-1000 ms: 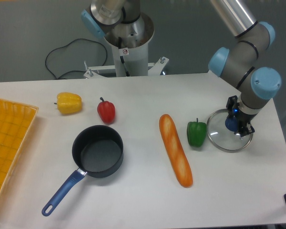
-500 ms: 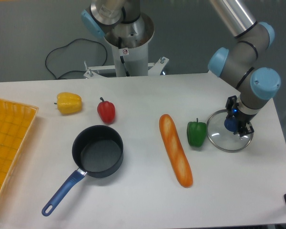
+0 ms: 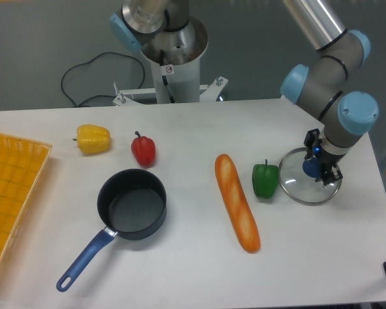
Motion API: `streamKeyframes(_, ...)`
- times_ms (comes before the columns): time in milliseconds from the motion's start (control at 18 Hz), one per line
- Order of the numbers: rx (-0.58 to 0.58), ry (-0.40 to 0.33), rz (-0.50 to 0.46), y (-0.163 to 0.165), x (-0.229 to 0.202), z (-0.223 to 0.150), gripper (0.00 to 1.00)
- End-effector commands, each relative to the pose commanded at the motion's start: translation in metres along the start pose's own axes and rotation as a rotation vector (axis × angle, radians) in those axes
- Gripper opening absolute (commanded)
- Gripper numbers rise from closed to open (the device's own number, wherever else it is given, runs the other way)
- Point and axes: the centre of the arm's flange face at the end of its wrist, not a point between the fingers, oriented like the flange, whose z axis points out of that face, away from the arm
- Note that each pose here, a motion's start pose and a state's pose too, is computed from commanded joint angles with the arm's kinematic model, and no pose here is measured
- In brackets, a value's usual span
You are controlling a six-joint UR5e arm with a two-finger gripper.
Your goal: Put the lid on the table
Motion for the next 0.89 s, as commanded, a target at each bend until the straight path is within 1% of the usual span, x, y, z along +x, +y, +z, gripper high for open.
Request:
streamKeyframes(278,-0.005,-0.011,-0.005,0.001,-0.001,-0.008,1.0)
streamKeyframes(389,-0.006,-0.028,-0.003,0.001,-0.002,-0.015,1.0)
streamKeyframes(556,-0.025,-0.061,0.031,-0.022,-0.009,-0.034,1.0)
streamKeyframes(667,-0.04,-0.081,0.064,-0.049,-0.013,-0.049,1.0)
streamKeyframes(889,-0.055,-0.112,0.038,-0.087,-0.017,-0.071,1.0)
